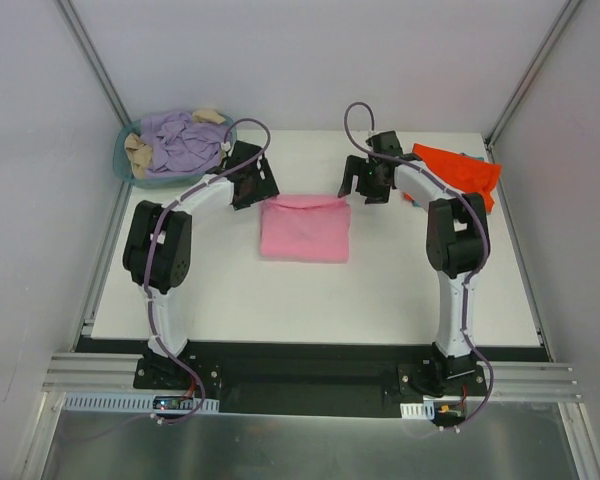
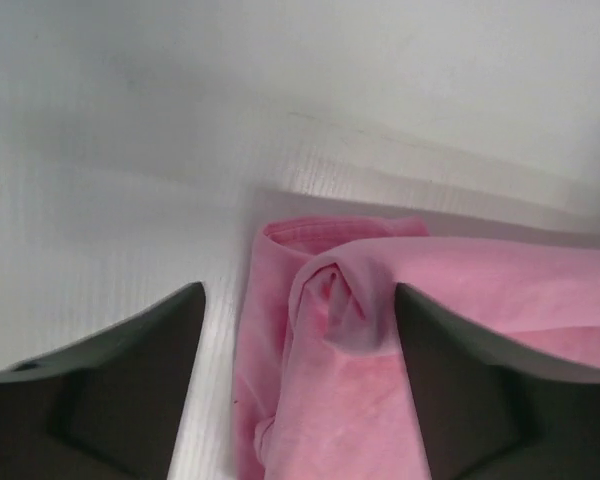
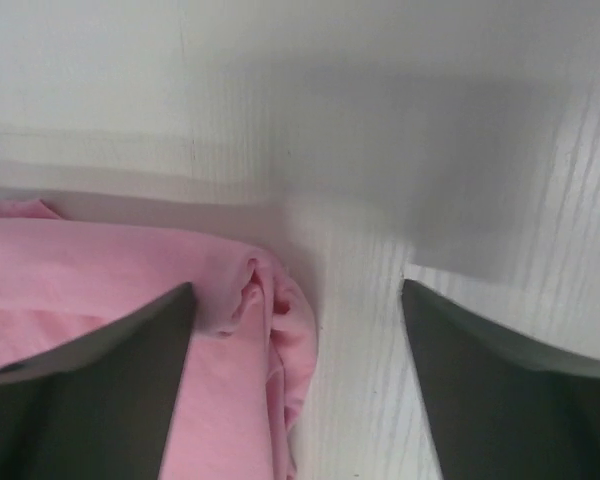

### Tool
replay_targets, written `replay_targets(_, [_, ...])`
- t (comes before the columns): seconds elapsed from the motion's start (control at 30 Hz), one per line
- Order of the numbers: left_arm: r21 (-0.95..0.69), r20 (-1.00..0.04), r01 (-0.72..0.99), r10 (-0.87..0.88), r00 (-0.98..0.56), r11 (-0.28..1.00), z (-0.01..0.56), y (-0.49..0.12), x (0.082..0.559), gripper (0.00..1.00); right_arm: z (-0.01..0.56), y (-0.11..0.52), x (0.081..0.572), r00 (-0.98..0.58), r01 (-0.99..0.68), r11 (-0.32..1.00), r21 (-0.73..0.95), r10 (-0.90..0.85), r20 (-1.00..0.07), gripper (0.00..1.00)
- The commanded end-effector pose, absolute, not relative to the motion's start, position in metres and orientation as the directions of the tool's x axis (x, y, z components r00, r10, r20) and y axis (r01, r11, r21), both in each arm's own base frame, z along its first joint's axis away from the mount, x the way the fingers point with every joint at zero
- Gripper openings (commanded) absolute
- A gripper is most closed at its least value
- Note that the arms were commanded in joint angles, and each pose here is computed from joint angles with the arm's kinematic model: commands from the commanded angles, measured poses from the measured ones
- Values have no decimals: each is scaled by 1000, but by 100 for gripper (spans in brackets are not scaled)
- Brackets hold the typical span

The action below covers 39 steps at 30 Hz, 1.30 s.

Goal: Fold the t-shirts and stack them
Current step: Fold the long partially folded tshirt into a neat square

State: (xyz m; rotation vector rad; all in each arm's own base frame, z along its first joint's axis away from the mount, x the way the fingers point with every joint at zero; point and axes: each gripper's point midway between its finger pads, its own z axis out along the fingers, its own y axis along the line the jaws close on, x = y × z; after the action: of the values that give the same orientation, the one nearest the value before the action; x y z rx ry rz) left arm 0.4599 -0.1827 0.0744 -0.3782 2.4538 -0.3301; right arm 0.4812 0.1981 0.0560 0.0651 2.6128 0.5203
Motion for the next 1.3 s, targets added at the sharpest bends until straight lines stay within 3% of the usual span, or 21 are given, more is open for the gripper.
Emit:
replay_targets(0.0, [-377, -567, -135, -344, -748, 916, 108, -190, 468, 93, 104, 204, 491, -848, -116, 909, 401, 119, -516, 97])
replay_targets(0.03, [-397, -565, -115, -342, -751, 910, 116, -193, 465, 99, 104, 203, 484, -853, -116, 909, 400, 115, -509, 97])
replay_targets(0.23, [-507, -519, -44, -346, -781, 861, 144, -212, 435, 99, 152, 218, 441, -812, -210, 867, 452, 103, -575, 97])
replay_targets(0.4, [-568, -469, -25, -348, -812, 823, 144, -223, 413, 99, 149, 252, 404, -841, -266, 796, 544, 83, -534, 97])
replay_targets(0.6, [-619, -449, 25, -328, -831, 785, 140, -242, 424, 99, 146, 278, 423, -853, -277, 748, 603, 98, -513, 97])
replay_targets(0.7, [-614, -498, 74, -312, -809, 786, 149, -253, 460, 99, 127, 283, 446, -849, -279, 770, 574, 82, -522, 97])
replay_targets(0.93, [-540, -376, -53, -297, -878, 840, 69, -242, 483, 99, 102, 291, 478, -854, -290, 773, 564, 56, -517, 97])
replay_targets(1.27, [-515, -246, -139, -301, -921, 846, 38, -236, 431, 99, 56, 277, 426, -913, -223, 797, 562, 30, -406, 97])
